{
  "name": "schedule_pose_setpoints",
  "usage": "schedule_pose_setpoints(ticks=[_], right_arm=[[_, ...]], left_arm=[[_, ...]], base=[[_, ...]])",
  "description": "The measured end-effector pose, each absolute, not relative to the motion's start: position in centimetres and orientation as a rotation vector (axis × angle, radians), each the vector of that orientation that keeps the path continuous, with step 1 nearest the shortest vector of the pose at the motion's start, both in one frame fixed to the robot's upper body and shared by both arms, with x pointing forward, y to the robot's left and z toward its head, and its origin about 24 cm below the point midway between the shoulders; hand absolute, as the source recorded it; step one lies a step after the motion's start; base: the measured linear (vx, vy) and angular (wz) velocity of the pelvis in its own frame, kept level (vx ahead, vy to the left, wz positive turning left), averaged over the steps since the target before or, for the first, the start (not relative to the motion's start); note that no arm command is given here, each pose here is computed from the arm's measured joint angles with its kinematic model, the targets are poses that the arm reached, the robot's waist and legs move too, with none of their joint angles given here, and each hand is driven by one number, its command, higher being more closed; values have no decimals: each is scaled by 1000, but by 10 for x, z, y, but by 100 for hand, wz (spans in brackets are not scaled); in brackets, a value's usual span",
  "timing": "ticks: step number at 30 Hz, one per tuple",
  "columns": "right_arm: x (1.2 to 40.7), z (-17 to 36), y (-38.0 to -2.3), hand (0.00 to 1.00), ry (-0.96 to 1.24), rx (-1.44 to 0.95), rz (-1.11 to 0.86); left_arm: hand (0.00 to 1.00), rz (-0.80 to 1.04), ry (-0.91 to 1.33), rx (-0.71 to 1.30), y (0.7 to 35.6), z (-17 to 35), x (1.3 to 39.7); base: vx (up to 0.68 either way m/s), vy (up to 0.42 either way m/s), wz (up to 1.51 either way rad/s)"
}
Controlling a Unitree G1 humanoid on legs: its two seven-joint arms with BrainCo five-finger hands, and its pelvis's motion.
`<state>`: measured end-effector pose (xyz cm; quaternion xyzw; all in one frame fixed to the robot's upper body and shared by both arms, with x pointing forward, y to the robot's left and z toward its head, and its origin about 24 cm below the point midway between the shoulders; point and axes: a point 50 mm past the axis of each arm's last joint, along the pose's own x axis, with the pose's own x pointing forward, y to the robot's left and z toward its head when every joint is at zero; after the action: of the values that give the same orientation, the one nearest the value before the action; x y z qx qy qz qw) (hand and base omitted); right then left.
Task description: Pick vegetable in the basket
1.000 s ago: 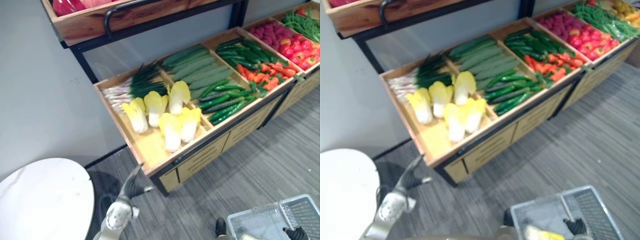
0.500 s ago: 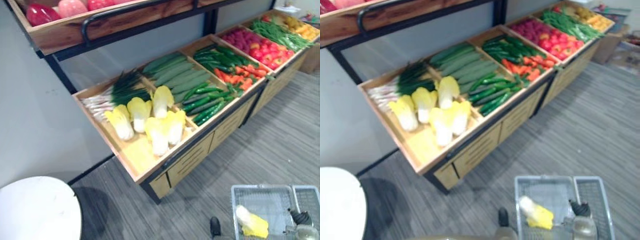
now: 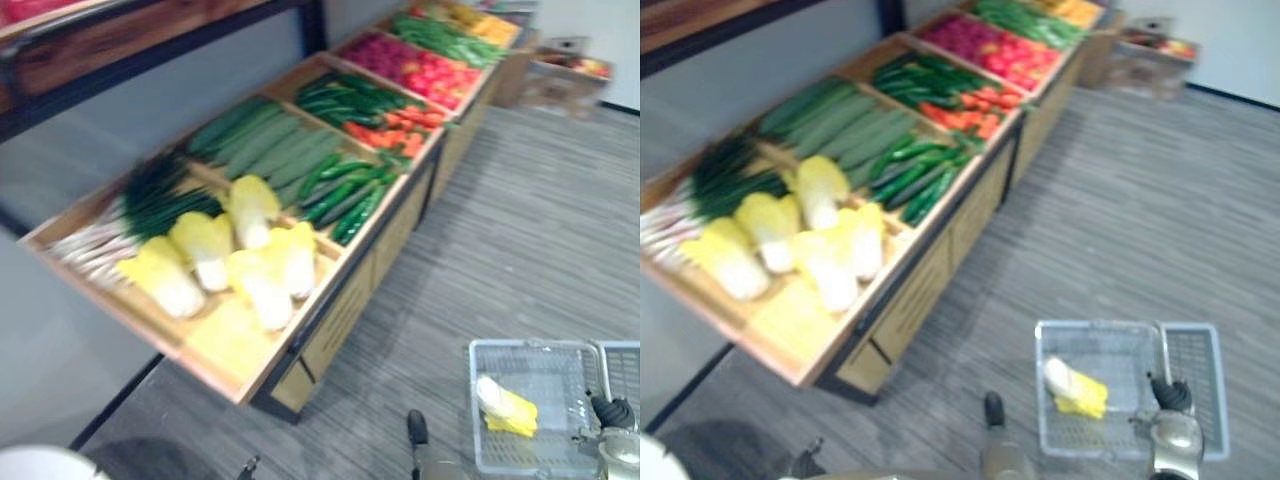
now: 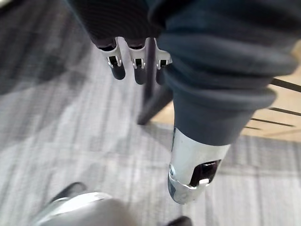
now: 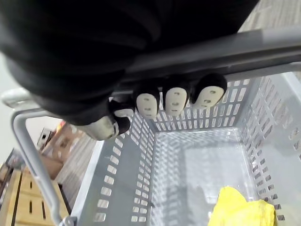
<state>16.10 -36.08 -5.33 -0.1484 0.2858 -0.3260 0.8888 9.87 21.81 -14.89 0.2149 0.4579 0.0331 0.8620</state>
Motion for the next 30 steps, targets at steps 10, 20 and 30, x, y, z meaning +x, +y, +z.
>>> schedule_pose_setpoints(ticks=[10, 20, 30], right_arm=[[151, -66, -352, 100, 651, -299, -658], [141, -75, -346, 100, 700, -315, -622], [157, -66, -335, 100, 625, -338, -574]], left_arm=[[0, 65, 962, 419, 219, -149, 101], [0, 70, 1042, 388, 210, -158, 82], [0, 140, 1018, 359, 203, -156, 86]], base=[[89, -45, -67], [163, -50, -41], [182, 12, -33]])
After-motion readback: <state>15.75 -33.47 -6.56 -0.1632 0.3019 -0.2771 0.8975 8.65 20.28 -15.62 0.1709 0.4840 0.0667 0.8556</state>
